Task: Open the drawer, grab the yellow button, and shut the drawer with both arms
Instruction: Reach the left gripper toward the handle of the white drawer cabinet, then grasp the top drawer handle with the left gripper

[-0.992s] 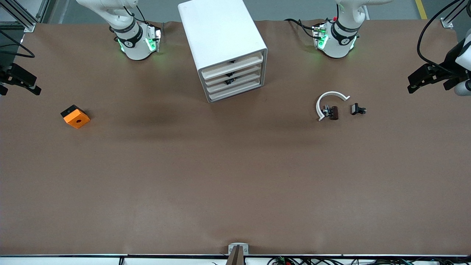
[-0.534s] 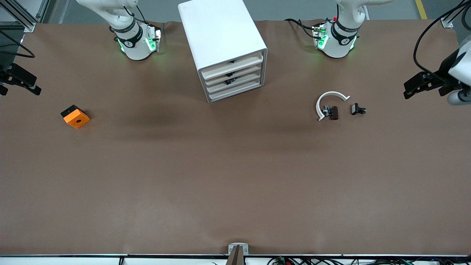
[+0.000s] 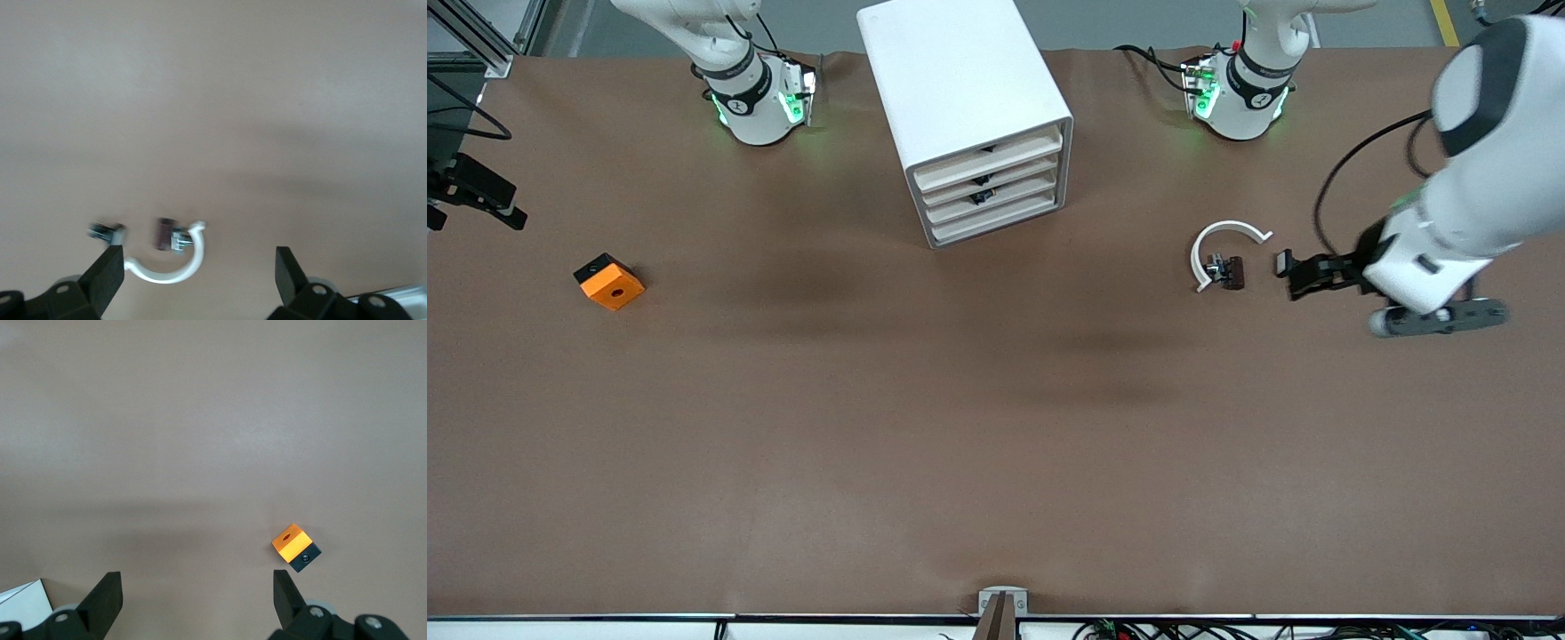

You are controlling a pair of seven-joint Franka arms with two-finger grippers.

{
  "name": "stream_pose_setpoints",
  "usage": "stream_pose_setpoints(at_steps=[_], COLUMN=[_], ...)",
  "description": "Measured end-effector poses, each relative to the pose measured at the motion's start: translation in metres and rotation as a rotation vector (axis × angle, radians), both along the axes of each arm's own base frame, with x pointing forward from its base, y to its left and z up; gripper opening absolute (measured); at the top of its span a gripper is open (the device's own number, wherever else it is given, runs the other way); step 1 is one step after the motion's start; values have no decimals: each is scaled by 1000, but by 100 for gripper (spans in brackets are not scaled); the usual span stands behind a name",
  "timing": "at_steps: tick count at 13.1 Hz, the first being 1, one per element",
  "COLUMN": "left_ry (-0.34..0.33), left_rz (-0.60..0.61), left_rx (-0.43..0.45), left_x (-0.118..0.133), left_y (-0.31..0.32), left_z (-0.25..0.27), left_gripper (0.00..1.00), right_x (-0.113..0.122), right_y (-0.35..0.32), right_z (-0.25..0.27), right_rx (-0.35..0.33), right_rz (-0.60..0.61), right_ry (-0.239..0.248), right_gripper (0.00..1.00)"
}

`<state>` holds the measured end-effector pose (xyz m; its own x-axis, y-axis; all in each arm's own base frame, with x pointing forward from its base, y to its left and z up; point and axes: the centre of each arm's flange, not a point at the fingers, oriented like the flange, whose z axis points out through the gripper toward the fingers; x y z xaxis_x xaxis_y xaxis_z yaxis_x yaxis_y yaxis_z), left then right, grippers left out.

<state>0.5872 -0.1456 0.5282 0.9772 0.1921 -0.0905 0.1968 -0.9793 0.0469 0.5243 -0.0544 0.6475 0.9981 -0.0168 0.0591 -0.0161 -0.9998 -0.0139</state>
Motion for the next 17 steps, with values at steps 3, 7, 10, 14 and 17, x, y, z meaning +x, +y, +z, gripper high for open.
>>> stream_pose_setpoints(at_steps=[3,7,10,14,17], left_ry=[76,170,223,305,536], left_rz=[196,423,616,985,1173], left_rx=[15,89,178,363,425], left_x=[-21,-51,-78,-130,-142], left_y=[-79,-163,-209,-271,-291], left_z=[-30,-76,-102,-139,-177], left_gripper=[100,100,100,100,100], right_x=[0,0,0,0,0], right_y=[1,0,0,1,1], right_z=[0,-1,-2,-2,-2], right_rx=[0,0,0,0,0], right_rz=[2,1,1,1,1], right_ry=[1,4,5,6,6], right_gripper=[100,100,100,100,100])
